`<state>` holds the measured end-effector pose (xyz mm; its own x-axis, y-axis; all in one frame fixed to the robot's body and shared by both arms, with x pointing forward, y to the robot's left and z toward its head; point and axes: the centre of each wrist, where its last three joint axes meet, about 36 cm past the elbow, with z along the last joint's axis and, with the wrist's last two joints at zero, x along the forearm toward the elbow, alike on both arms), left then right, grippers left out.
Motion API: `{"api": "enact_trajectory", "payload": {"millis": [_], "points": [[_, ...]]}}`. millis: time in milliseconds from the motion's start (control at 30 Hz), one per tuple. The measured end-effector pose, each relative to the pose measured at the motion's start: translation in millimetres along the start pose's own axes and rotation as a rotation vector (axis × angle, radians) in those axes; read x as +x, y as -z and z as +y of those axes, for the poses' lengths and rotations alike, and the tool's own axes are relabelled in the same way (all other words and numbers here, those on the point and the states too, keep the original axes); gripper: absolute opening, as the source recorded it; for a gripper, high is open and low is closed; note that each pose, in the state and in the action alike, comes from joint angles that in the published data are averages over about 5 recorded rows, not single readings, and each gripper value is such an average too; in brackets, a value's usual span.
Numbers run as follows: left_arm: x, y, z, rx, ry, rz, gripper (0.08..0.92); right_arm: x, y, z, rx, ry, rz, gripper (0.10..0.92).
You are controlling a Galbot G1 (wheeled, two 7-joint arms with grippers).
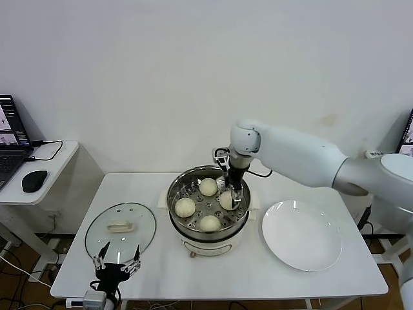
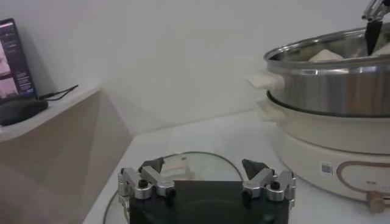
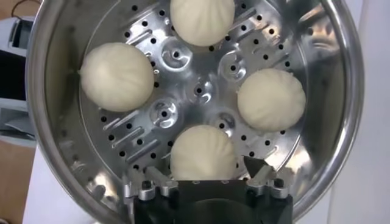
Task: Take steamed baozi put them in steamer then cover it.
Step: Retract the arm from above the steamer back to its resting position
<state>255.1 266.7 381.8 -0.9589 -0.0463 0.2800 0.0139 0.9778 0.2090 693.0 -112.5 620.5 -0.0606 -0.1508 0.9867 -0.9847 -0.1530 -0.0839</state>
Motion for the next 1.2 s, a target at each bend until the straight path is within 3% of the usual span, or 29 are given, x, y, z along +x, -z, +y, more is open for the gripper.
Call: {"api": "enact_trajectory", "payload": {"millis": [133, 300, 600, 900, 1200], "points": [[2, 1, -2, 0.01, -0.003, -0.009, 0.823, 23, -21, 3, -0.038, -0.04, -0.085, 0.823], [3, 1, -3, 0.024, -0.014, -0.02, 0.823, 51, -56, 18, -0.097, -0.148, -0.275, 0.823], [3, 4, -6, 0.064, -0.019, -0.032, 0.823, 66, -134, 84, -0.269, -0.522, -0.639, 0.823], [3, 9, -4, 0.068, -0.021, -0.051, 0.823, 30, -179, 169, -0.514, -0.839, -0.921, 0.823], [-5, 9, 5, 0.028, -0.005, -0.072, 0.823, -44, -210, 260, -0.804, -1.068, -1.119, 0.823]]}}
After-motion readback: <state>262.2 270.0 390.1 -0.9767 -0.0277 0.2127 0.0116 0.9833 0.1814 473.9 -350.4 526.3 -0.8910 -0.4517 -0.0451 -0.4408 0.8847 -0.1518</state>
